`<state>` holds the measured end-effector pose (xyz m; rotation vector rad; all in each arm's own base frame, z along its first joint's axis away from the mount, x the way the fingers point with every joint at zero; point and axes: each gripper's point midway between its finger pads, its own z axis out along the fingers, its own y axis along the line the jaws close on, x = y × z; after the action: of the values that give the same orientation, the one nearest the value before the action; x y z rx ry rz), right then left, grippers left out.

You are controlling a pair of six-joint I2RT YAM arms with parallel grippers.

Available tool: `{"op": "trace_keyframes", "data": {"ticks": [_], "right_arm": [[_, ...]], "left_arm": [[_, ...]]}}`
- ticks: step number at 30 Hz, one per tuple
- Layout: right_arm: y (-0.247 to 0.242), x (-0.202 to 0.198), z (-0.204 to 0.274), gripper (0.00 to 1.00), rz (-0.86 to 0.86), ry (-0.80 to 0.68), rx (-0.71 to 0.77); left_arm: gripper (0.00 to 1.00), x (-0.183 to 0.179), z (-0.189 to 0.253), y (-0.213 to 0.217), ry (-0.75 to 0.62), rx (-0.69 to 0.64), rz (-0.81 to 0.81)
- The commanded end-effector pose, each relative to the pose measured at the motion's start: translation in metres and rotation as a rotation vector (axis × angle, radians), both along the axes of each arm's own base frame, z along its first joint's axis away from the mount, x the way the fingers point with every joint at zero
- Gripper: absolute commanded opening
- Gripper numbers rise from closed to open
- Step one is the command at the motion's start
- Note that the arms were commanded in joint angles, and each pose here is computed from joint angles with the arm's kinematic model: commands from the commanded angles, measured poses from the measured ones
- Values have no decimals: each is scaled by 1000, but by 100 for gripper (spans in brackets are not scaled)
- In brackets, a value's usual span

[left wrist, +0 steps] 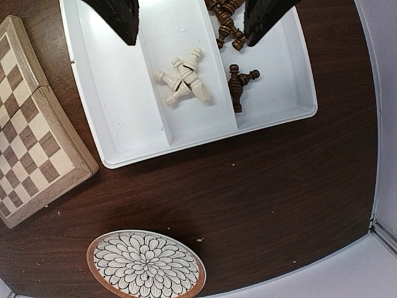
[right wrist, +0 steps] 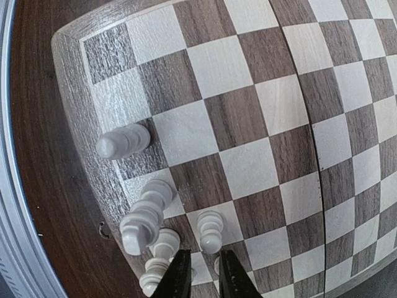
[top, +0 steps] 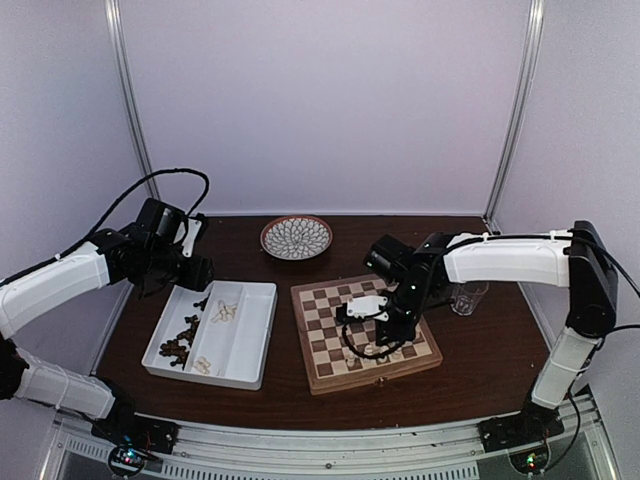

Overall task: Set up the chess pieces on the board
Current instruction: Place the pawn at e2, then pick up the pawn from the storage box.

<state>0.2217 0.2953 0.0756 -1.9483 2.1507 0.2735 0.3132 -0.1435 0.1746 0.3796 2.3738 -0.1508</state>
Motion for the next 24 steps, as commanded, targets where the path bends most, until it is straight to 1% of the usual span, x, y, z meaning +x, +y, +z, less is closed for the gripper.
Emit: {"op": "trace_keyframes", "data": {"ticks": [1, 3, 5, 8, 10, 12, 15, 18, 20, 22, 24], "right_arm": [[4, 3, 39, 20, -6, -38, 62], [0, 6, 57, 20, -25, -38, 85], [-4, 11, 81, 21, -52, -29, 140], [-20, 19, 110, 22, -127, -30, 233], [-34, 25, 120, 23, -176, -51, 280], [-49, 31, 124, 24, -232, -88, 316], [-71, 37, 122, 27, -303, -132, 355], [-84, 37, 119, 31, -344, -132, 394], [-87, 36, 117, 32, -352, -130, 411], [-87, 34, 116, 32, -349, -124, 421], [-86, 32, 115, 33, -345, -118, 430]], "left_arm": [[58, 8, 10, -3, -28, -25, 9], [58, 6, 4, 1, 3, -13, 32], [54, 0, -1, 7, 70, 10, 72], [47, -25, -15, 10, 204, 18, 101], [43, -42, -21, 9, 262, 10, 116], [43, -58, -26, 9, 321, -7, 141], [41, -82, -35, -5, 402, -24, 80], [38, -104, -46, -4, 497, 63, 59], [34, -114, -51, 2, 549, 124, 98], [33, -121, -56, 2, 580, 153, 138], [35, -123, -57, -3, 575, 174, 141]]}}
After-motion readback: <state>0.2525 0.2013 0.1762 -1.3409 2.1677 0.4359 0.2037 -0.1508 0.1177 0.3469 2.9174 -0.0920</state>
